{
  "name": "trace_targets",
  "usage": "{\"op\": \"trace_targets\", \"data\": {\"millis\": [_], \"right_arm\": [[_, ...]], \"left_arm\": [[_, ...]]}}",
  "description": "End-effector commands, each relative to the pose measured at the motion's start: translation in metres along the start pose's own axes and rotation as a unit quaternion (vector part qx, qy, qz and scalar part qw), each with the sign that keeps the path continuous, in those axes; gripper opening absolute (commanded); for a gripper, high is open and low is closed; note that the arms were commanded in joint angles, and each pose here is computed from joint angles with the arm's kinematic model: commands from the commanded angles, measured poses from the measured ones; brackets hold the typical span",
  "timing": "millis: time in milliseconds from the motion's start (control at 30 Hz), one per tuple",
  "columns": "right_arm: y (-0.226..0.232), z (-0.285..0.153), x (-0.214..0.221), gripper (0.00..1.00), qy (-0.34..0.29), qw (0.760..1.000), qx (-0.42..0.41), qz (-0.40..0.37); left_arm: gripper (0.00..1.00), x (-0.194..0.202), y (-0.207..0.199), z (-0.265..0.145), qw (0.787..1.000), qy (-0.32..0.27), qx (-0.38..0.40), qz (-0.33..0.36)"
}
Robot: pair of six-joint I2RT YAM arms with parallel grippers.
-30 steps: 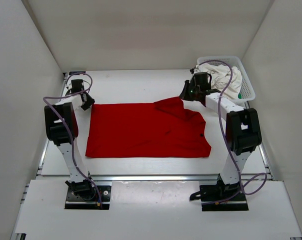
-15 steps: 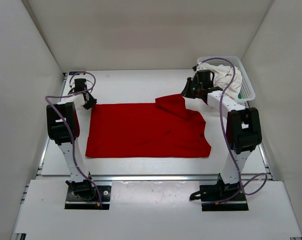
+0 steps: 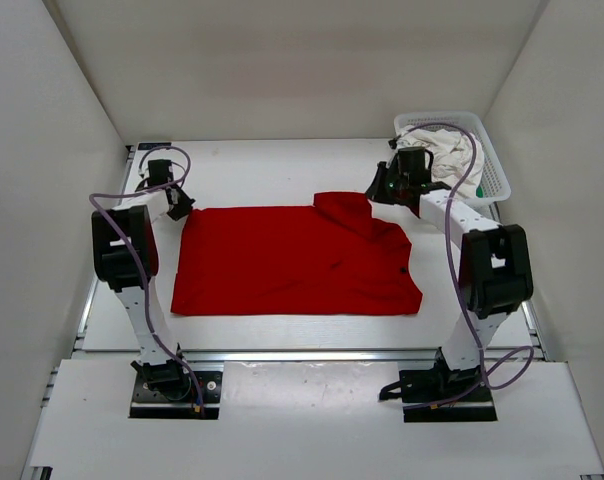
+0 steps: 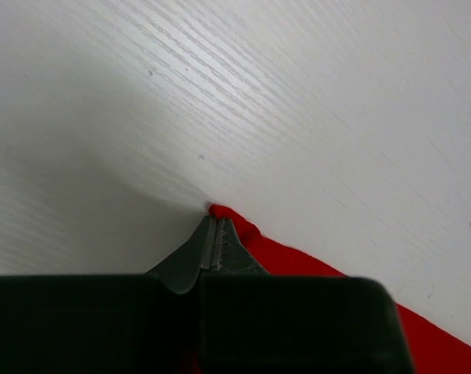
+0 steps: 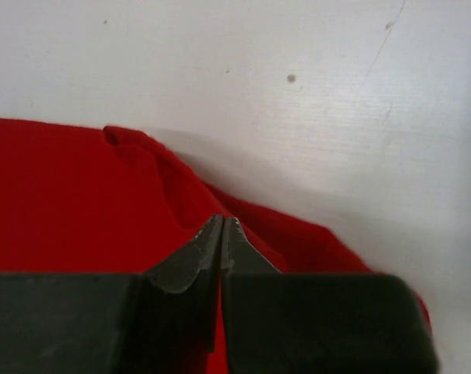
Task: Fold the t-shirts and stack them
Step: Grap the side of the flattened tshirt furthest away from the robot with both arms, then fold the other side of the tshirt into a rectangle
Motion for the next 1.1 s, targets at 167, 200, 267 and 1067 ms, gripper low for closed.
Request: {"op": "trace_targets", "data": {"millis": [167, 200, 267, 1067], "right_arm": [[0.014, -0.075, 0.030, 0.00, -0.046, 0.999, -0.022, 0.009], [0.013, -0.086, 0.035, 0.00, -0.055, 0.998, -0.024, 0.006], [0.007, -0.098, 0.043, 0.00, -0.058, 0.998, -0.018, 0.013], [-0.040, -0.205, 0.125, 0.00, -0.071, 0.995, 0.046, 0.047]], "left_arm": [[0.00, -0.030, -0.025, -0.096, 0.993, -0.091, 0.079, -0.009], [0.00, -0.029, -0.020, -0.106, 0.992, -0.102, 0.077, -0.010], [0.00, -0.025, -0.013, -0.120, 0.991, -0.109, 0.076, -0.014], [0.00, 0.046, 0.046, -0.170, 0.995, -0.095, 0.035, -0.006]]}}
Point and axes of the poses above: each gripper's point midway between its finger pads, its own z axis out along the fingers, its own y axis along the line the jaws close on, x = y × z, the point moved 5 cm from there along -z, back along the fingers, and after that the axes turned 14 degrees about z, right-handed, at the moved point
